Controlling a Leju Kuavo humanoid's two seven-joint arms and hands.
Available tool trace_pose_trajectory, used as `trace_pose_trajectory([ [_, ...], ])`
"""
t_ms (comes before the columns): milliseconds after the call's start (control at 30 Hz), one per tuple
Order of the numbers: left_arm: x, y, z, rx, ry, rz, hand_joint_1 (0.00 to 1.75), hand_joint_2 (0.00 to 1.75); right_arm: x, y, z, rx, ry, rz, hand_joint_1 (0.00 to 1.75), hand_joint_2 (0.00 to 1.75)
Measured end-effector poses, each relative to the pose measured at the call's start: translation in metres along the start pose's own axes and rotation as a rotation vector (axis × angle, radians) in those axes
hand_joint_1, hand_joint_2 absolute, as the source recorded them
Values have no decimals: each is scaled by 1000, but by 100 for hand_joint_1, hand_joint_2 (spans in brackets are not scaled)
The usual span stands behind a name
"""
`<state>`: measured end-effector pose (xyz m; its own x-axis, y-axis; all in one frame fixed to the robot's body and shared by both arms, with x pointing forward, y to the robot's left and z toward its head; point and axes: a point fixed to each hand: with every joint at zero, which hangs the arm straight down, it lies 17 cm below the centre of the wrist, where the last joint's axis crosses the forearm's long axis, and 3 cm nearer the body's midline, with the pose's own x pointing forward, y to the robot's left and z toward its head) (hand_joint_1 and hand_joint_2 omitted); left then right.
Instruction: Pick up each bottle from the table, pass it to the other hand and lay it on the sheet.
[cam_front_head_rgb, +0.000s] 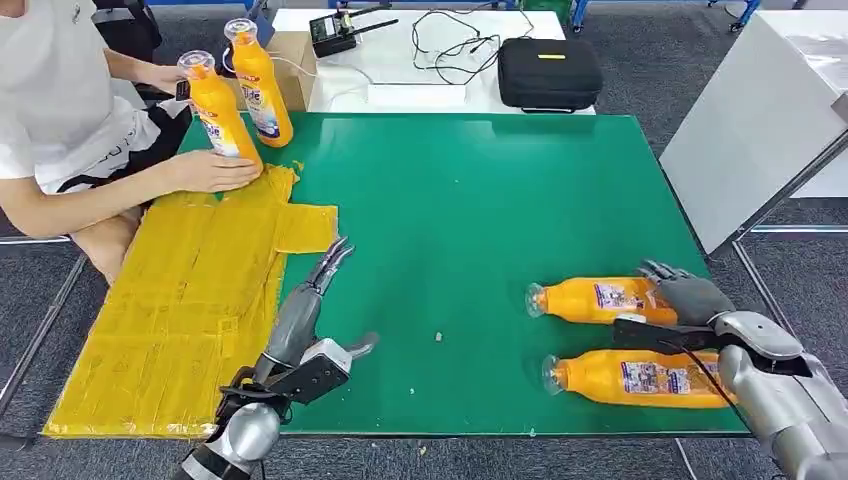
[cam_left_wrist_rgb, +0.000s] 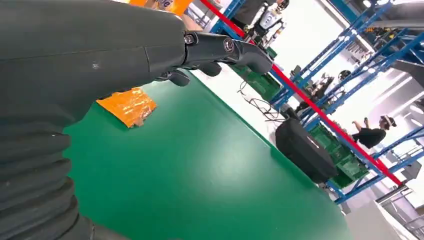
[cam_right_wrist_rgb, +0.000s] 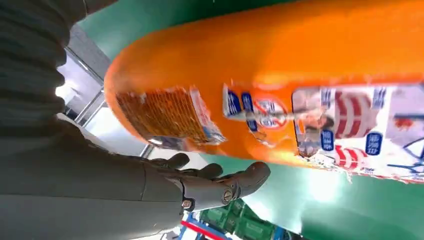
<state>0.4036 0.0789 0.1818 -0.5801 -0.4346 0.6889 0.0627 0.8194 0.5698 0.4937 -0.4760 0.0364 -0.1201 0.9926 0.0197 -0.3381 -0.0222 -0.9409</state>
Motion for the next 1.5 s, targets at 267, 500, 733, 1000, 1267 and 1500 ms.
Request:
trace_pose_trajectory([
  [267,0,0,0,0,-1,0,0,175,-1,2,0,6,3,-1,0,175],
  [500,0,0,0,0,-1,0,0,175,-1,3,1,7,3,-1,0,175],
  [733,-4,0,1,3,24,0,0,175,9,2,-2,-21,15,119,148,175],
  [1000,-6,-2,2,0,31,2,0,175,44,15,-8,16,-11,139,154,175],
  [1267,-6,-3,3,-2,32,2,0,175,51,18,-10,24,-30,150,155,175],
  [1500,-6,-3,3,-1,28,2,0,175,51,23,-10,47,-35,151,164,175],
])
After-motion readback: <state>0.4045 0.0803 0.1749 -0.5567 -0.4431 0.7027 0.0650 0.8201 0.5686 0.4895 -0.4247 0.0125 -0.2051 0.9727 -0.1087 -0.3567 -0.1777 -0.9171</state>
